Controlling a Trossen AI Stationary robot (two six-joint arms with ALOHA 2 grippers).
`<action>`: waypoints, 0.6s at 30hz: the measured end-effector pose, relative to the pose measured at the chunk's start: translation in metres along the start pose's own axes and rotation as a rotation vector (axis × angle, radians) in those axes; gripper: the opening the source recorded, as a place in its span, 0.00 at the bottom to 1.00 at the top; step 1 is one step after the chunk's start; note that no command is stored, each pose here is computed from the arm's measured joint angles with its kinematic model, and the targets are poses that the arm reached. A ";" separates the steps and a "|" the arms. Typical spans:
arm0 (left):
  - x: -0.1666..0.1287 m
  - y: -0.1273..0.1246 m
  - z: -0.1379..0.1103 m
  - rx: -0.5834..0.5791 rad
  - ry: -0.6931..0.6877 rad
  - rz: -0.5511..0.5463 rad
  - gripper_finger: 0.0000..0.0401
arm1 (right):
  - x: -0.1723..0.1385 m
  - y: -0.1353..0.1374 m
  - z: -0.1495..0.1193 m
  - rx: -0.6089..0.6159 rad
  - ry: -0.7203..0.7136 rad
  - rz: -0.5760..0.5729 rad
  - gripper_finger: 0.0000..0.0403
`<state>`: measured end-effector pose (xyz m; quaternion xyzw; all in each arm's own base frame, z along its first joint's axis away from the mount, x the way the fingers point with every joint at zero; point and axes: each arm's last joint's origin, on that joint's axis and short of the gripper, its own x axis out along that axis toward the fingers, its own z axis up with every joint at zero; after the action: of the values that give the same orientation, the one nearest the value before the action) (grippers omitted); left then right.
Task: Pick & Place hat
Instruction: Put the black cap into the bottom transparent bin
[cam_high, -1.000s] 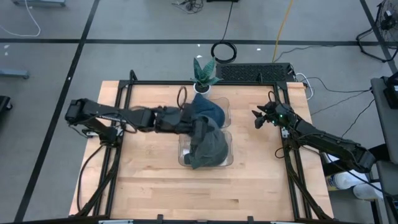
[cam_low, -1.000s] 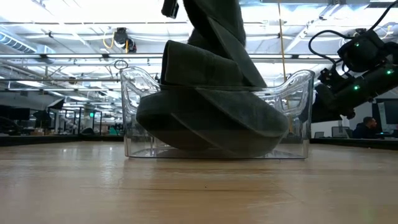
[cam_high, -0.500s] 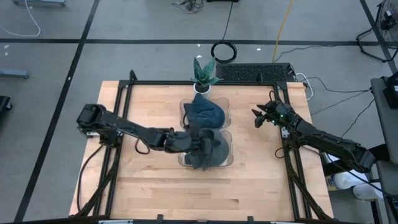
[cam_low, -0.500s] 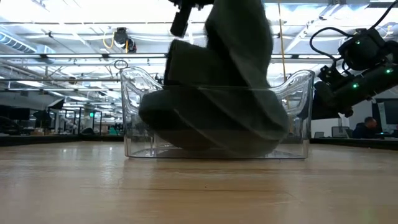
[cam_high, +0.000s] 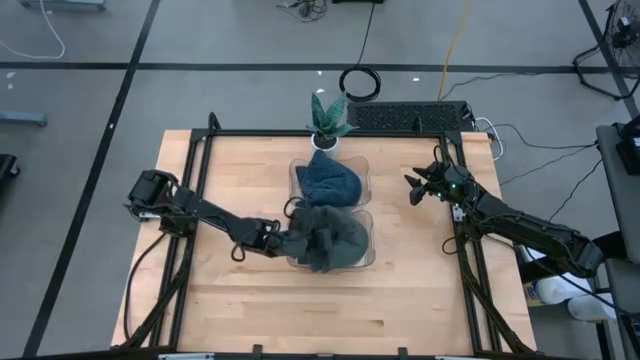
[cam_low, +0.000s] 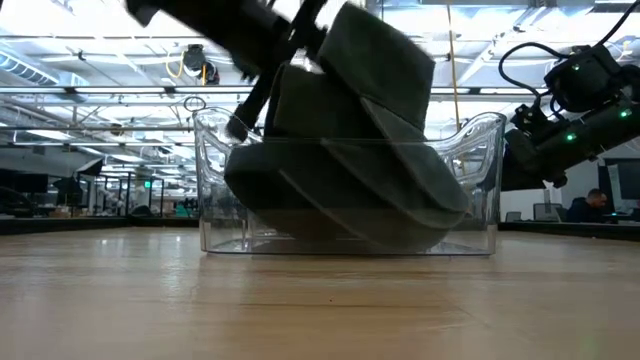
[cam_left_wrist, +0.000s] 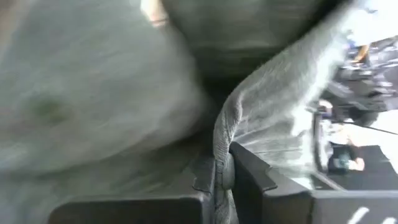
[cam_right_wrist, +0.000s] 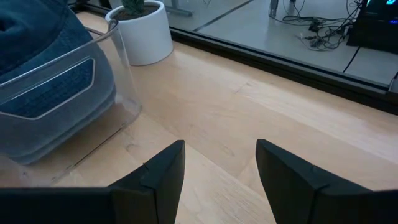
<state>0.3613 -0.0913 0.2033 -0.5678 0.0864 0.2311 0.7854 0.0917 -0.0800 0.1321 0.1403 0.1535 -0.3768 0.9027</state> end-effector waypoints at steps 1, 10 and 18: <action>-0.001 0.006 -0.002 -0.005 0.005 0.017 0.07 | 0.000 0.000 0.000 0.000 0.000 0.000 0.46; -0.002 0.042 -0.004 -0.085 0.057 0.146 0.07 | 0.000 0.000 0.000 0.000 0.000 0.000 0.46; 0.002 0.041 0.003 -0.080 0.074 0.126 0.13 | 0.000 0.000 0.000 0.000 0.000 0.000 0.46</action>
<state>0.3443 -0.0777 0.1689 -0.6001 0.1419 0.2622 0.7422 0.0917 -0.0800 0.1321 0.1402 0.1535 -0.3766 0.9027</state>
